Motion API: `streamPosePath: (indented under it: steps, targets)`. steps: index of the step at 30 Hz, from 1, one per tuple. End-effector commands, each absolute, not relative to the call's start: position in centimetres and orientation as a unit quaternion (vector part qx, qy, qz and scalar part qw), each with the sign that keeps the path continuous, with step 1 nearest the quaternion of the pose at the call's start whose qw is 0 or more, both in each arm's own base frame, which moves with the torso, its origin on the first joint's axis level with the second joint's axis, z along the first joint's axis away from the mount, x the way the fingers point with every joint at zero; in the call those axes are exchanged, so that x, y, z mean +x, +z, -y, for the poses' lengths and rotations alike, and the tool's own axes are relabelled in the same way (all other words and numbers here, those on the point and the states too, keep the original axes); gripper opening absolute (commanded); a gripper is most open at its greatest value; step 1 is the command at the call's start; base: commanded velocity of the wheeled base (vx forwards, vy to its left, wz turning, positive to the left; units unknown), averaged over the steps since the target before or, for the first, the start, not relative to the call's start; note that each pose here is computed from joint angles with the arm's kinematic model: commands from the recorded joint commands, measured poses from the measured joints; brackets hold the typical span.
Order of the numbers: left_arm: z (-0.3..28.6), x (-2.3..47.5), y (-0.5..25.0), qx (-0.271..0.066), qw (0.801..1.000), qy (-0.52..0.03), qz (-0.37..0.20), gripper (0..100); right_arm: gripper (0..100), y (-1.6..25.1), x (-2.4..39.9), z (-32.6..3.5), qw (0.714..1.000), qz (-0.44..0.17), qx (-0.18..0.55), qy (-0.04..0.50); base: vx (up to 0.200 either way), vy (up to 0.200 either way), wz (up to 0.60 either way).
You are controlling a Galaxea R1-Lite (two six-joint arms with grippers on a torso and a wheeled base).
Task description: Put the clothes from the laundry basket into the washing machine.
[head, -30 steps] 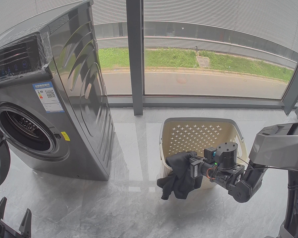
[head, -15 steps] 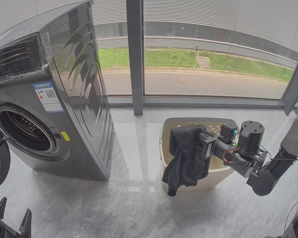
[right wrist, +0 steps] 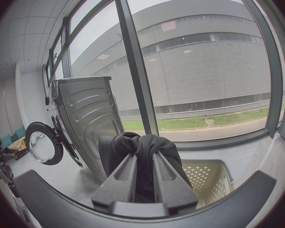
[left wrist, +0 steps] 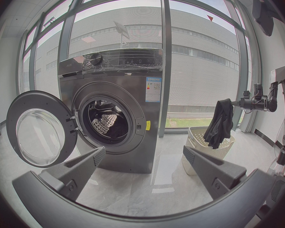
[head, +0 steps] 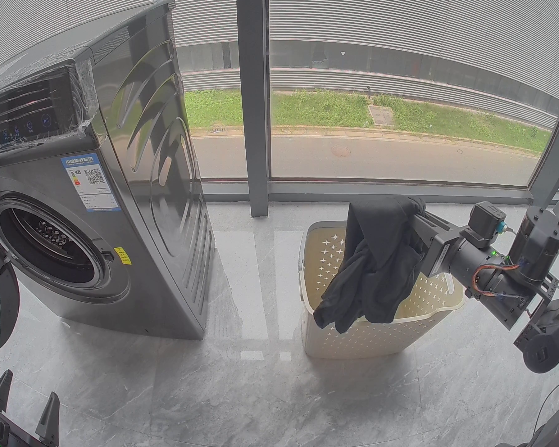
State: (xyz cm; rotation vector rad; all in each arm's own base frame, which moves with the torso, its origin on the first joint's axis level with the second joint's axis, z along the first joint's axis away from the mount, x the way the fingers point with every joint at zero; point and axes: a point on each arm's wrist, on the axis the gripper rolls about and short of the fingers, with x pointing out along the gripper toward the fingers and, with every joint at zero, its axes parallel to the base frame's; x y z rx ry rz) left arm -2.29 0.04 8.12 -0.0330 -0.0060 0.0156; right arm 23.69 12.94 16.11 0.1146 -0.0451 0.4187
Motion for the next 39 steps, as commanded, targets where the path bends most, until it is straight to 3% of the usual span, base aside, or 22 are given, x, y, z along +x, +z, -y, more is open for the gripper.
streamPosePath:
  steps: [1, 13, 22, 39]
  targets:
    - [-0.05, -2.29, 7.64, -0.016, 1.000, 0.008, 0.003, 100, 0, 17.27, 22.96, -12.35, 0.976, 0.043, 0.061, 0.204, 0.000, 0.000, 0.00]
    - [-0.04, -2.29, 7.64, -0.015, 1.000, 0.008, 0.003, 100, 0, 16.79, 22.81, -12.18, 0.980, 0.031, 0.060, 0.188, -0.200, 0.000, 0.00]
    - [-0.05, -2.29, 7.64, -0.014, 1.000, 0.008, 0.003, 100, 0, 16.88, 22.92, -12.16, 0.980, 0.033, 0.060, 0.188, 0.000, 0.000, 0.00]
    - [-0.04, -2.29, 7.64, -0.014, 1.000, 0.008, 0.003, 100, 0, 17.22, 22.84, -12.52, 0.978, 0.043, 0.066, 0.194, 0.000, 0.200, 0.00]
